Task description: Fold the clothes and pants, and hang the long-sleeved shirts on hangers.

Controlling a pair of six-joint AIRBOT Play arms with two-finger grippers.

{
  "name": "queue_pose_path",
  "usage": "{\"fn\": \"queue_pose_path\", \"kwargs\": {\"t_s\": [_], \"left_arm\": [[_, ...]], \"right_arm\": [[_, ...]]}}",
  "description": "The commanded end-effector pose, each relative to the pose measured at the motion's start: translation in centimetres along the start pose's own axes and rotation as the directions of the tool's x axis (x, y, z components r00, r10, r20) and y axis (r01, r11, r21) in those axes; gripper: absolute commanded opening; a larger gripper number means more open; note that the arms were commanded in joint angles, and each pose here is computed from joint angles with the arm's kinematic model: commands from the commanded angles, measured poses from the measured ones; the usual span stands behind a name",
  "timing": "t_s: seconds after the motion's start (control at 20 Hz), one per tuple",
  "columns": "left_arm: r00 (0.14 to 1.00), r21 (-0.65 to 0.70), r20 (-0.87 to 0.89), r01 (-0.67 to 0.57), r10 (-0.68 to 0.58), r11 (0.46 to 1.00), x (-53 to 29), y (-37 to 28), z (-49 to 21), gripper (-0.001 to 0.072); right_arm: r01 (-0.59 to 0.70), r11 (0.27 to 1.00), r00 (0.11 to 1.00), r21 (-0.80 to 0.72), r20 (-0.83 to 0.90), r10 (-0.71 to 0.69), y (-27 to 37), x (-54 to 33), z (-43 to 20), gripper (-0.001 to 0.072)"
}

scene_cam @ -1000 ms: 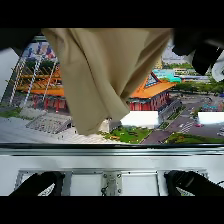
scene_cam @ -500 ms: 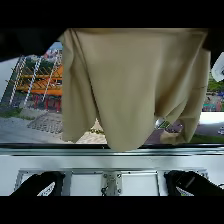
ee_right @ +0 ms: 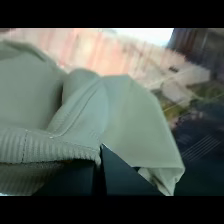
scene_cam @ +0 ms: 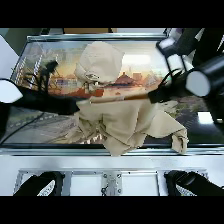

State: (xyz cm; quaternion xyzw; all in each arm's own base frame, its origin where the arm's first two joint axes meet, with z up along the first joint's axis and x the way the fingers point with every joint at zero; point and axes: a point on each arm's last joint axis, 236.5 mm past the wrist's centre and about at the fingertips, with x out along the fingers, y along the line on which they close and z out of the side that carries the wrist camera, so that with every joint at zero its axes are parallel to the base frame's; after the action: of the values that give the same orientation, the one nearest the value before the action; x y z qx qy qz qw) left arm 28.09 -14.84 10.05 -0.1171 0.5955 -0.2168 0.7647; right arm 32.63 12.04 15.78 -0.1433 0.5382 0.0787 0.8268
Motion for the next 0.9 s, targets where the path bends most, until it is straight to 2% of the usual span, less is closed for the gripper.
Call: {"fn": "queue_pose_path", "kwargs": {"t_s": [0.0,0.1,0.25,0.75,0.85], "left_arm": [[0.990,-0.113,-0.127,0.042,-0.056,0.993,6.2,1.9,-4.1,0.0019],[0.981,-0.116,-0.168,0.081,-0.100,0.990,7.7,1.7,-4.6,0.0018],[0.974,-0.126,-0.205,0.072,-0.097,0.989,9.1,2.5,-4.7,0.0018],[0.978,-0.111,-0.192,0.063,-0.084,0.992,9.3,2.8,-4.3,0.0018],[0.985,-0.080,-0.167,0.033,-0.046,0.996,8.5,3.3,-4.1,0.0018]], "right_arm": [[-0.140,0.988,0.975,0.057,-0.168,0.148,4.4,5.9,-4.4,0.0021],[-0.148,0.984,0.973,0.097,-0.161,0.163,4.9,6.6,-4.1,0.0021],[-0.149,0.979,0.977,0.138,-0.133,0.167,5.0,6.6,-3.5,0.0021],[-0.178,0.967,0.970,0.183,-0.133,0.204,5.6,5.7,-3.9,0.0021],[-0.183,0.964,0.970,0.195,-0.121,0.209,5.5,5.0,-4.5,0.0022]]}}
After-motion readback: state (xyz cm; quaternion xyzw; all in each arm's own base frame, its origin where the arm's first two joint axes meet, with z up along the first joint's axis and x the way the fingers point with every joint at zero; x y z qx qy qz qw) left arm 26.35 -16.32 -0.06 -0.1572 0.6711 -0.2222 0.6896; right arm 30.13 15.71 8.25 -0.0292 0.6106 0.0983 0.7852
